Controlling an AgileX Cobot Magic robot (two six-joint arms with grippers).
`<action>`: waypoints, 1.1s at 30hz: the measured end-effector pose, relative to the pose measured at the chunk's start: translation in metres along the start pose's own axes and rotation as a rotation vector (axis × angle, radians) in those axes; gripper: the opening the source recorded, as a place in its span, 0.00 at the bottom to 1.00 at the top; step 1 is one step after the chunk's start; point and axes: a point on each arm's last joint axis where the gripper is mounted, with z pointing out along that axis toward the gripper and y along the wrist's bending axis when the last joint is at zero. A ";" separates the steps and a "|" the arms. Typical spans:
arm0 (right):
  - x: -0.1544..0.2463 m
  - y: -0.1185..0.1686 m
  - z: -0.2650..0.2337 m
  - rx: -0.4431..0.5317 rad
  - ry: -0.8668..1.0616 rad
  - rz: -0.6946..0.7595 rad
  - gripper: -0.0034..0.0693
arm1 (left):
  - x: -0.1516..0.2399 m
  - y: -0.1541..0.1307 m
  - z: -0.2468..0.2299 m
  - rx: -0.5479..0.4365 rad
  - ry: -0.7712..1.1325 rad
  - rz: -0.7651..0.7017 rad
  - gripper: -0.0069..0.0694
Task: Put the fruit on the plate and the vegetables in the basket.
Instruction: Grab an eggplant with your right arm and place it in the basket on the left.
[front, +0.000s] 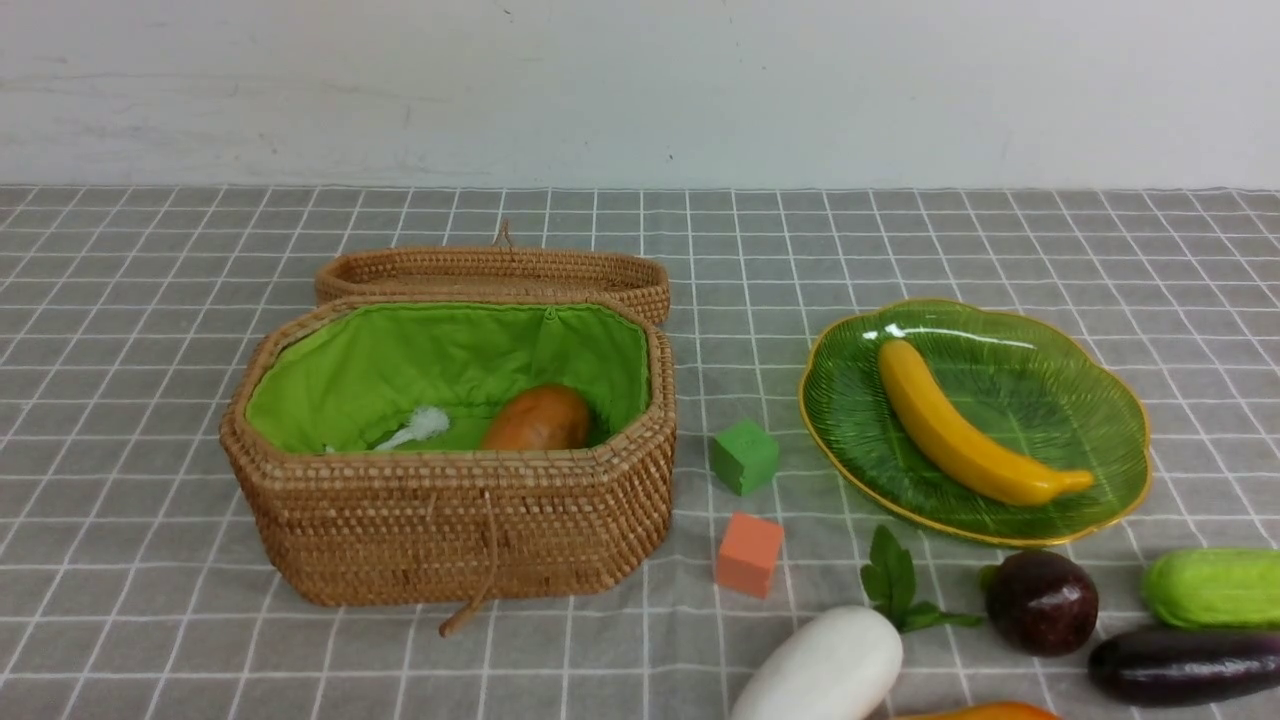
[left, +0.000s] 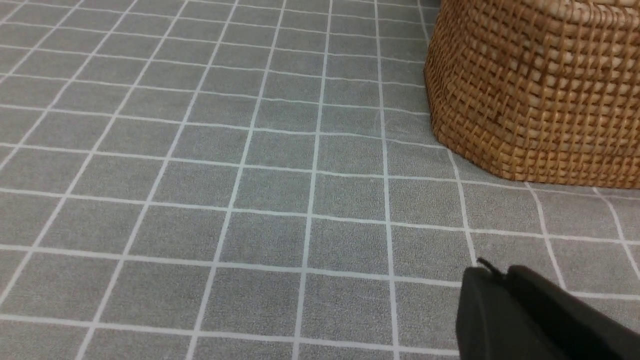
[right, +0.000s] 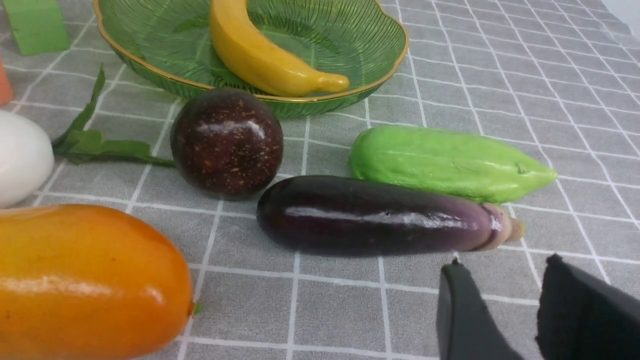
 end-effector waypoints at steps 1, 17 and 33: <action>0.000 0.000 0.000 0.000 0.000 0.000 0.38 | 0.000 0.000 0.000 0.000 0.000 0.000 0.14; 0.000 0.000 0.000 0.000 0.000 0.000 0.38 | 0.000 0.000 0.000 0.000 0.000 0.000 0.16; 0.000 -0.002 0.000 0.018 0.005 -0.044 0.38 | 0.000 0.000 0.000 0.000 0.000 0.000 0.19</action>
